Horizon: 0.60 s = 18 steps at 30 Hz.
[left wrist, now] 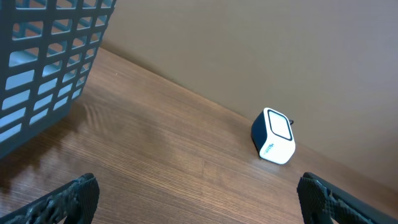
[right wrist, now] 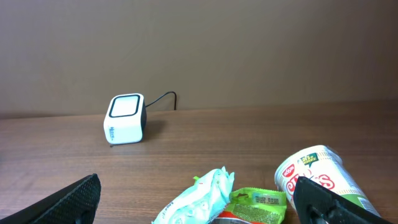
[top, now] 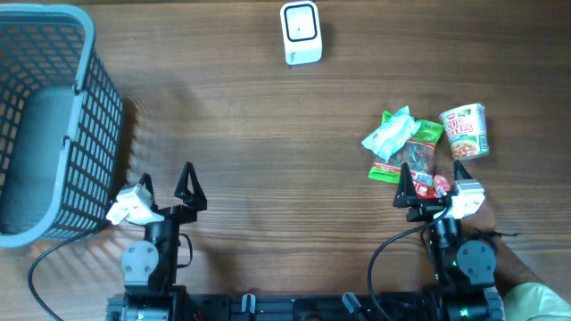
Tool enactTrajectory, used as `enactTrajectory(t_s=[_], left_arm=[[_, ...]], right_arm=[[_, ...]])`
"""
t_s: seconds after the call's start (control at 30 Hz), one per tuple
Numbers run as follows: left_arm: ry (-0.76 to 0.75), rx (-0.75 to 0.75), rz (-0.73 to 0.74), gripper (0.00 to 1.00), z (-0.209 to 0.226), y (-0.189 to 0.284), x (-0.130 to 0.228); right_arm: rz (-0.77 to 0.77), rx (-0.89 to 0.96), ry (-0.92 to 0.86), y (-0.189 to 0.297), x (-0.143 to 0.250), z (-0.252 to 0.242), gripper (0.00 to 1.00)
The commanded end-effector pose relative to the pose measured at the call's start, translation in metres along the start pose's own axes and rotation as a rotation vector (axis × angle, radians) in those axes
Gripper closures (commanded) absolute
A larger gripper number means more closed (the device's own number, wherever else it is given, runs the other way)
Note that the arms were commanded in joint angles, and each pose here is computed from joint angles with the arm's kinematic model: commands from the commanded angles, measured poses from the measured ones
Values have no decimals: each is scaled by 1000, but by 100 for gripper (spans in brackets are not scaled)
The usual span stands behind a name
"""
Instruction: Scan the item barcode
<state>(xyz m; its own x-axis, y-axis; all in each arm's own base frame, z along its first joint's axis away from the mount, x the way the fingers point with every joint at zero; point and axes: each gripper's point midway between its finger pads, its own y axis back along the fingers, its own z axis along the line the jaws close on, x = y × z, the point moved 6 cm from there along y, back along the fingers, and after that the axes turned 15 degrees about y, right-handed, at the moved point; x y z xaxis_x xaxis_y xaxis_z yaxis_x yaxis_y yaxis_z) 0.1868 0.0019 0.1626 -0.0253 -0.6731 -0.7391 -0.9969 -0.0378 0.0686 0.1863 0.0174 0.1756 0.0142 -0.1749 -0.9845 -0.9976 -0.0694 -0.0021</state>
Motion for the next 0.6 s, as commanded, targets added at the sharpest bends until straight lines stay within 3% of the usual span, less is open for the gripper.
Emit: enactTrajectory(t_s=[0.0,0.57], left_arm=[[-15,7,3,0,0,0,0],[-15,6,4,0,0,0,0]], right_arm=[[-10,-6,6,0,-1,0,0],[-10,-6,6,0,-1,0,0]])
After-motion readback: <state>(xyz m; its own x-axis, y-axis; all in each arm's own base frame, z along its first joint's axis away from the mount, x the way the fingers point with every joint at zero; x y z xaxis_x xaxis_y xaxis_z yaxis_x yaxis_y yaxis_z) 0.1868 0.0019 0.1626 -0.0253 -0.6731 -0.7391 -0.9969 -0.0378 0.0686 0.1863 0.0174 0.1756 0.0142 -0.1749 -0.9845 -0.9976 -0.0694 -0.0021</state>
